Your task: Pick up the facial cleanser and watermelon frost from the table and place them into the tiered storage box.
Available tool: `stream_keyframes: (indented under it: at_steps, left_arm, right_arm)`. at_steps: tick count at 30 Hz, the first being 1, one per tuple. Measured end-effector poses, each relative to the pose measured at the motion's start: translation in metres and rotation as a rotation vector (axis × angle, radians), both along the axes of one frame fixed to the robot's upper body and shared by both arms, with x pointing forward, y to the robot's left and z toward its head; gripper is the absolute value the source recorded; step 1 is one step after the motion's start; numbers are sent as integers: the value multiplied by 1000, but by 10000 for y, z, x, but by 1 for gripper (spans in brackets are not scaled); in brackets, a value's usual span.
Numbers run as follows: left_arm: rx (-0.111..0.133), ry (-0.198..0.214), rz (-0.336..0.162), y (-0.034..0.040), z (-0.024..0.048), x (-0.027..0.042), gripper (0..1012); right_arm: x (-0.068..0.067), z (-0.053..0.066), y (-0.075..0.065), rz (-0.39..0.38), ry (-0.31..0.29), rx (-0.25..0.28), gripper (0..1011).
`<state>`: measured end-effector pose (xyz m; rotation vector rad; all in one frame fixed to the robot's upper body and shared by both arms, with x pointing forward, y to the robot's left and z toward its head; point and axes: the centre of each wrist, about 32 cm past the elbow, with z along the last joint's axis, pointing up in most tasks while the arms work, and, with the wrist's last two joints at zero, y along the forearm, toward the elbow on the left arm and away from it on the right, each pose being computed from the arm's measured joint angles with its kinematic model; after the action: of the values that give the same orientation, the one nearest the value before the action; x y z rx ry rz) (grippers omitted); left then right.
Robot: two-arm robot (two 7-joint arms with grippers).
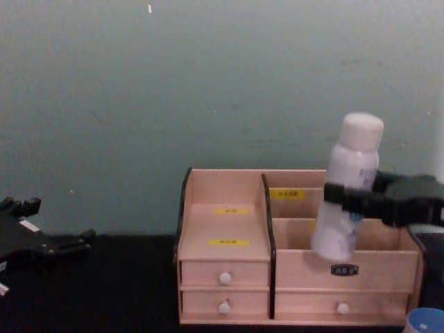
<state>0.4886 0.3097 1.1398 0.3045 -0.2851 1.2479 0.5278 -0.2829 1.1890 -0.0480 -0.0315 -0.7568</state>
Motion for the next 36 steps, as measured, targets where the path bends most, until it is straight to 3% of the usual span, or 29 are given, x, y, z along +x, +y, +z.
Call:
stream_keyframes:
  at_steps: [12, 23, 36]
  left_arm:
    - [0, 0, 0, 0, 0, 0, 1001]
    - [0, 0, 0, 0, 0, 0, 1001]
    - [0, 0, 0, 0, 0, 0, 1001]
  right_arm:
    - [330, 98, 84, -79, -38, 11, 589]
    - [585, 93, 203, -111, -45, -6, 589]
    - [791, 60, 280, -122, -36, -18, 589]
